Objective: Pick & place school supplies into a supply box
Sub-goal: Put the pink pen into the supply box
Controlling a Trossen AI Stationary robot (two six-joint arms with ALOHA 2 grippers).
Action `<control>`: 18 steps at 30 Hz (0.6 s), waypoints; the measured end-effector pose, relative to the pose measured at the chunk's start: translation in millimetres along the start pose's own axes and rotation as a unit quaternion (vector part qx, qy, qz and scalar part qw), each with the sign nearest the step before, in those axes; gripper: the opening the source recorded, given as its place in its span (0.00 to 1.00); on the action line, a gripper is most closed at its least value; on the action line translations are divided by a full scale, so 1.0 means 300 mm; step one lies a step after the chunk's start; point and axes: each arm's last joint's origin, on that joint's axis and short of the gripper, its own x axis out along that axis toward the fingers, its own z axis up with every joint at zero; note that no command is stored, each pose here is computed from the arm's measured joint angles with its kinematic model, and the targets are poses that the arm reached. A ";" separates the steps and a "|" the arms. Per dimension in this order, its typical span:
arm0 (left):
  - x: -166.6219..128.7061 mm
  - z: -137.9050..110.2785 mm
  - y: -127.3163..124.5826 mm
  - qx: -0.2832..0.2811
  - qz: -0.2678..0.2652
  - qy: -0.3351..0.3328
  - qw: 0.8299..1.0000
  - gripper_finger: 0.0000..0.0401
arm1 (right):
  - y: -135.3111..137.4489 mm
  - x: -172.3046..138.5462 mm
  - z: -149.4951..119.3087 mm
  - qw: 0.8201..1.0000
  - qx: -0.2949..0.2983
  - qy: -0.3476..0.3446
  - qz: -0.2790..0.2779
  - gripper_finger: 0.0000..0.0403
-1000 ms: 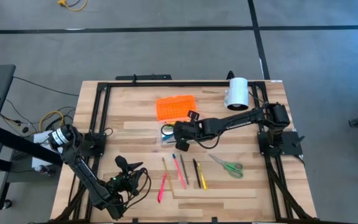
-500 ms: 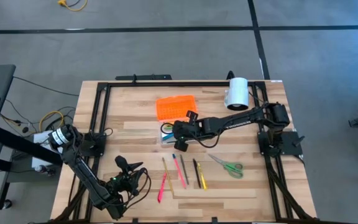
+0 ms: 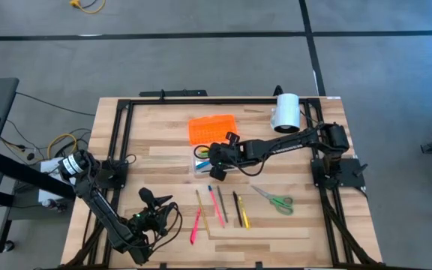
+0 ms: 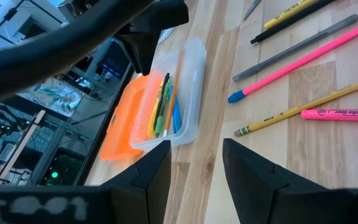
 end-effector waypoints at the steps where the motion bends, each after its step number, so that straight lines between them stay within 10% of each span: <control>1: 0.000 0.000 0.000 0.000 0.000 0.000 1.000 0.34 | 0.000 0.000 0.000 1.000 0.000 0.000 0.000 0.21; 18: 0.007 0.015 -0.020 -0.017 -0.013 -0.007 1.000 0.34 | 0.211 -0.133 -0.058 0.994 -0.092 -0.048 -0.029 0.21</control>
